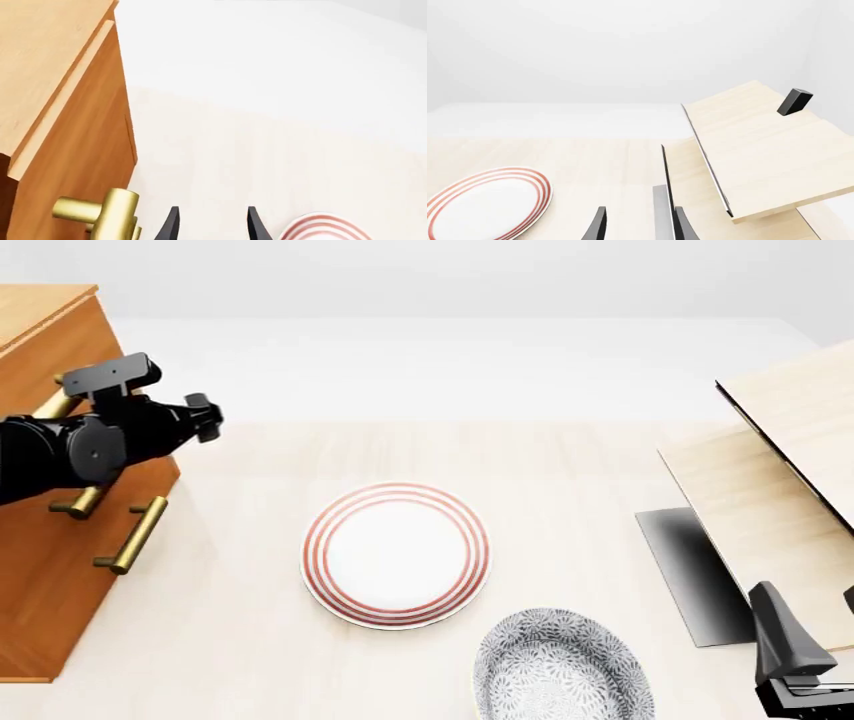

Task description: Close the top drawer of the cabinet.

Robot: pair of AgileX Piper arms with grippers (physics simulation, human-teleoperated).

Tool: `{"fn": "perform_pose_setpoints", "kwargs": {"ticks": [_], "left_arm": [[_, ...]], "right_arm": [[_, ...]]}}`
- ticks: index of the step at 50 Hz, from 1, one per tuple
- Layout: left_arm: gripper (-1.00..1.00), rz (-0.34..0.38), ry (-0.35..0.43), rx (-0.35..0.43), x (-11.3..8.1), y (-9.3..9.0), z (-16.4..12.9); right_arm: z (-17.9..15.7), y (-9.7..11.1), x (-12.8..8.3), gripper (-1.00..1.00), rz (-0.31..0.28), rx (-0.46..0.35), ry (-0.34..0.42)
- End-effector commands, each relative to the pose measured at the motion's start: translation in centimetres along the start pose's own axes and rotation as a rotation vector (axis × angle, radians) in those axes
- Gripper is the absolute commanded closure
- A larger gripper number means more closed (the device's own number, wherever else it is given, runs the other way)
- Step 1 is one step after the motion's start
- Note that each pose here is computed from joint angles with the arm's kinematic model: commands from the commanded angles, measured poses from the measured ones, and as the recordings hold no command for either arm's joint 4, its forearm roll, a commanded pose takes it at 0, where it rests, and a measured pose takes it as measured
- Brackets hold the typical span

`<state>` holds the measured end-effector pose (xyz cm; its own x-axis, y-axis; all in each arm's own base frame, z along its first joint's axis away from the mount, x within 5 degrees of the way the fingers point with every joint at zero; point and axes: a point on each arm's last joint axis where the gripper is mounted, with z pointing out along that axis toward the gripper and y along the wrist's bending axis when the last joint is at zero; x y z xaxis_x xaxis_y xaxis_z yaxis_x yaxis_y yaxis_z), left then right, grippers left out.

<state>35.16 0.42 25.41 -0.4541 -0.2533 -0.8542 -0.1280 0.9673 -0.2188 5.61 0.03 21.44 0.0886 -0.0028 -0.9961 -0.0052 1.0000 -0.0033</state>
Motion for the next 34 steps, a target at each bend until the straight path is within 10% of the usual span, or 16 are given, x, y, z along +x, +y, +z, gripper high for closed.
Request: {"fn": "perform_pose_setpoints", "kwargs": {"ticks": [1,34], "left_arm": [[-1.0,-0.031,-0.009,-0.028,-0.1,1.1,-0.4],[-1.0,-0.044,-0.027,-0.059,-0.3,2.4,-1.8]], "right_arm": [[0.0,0.0,0.0,-1.0,0.0,0.0,0.0],[0.0,0.0,0.0,-1.0,0.0,0.0,0.0]]}}
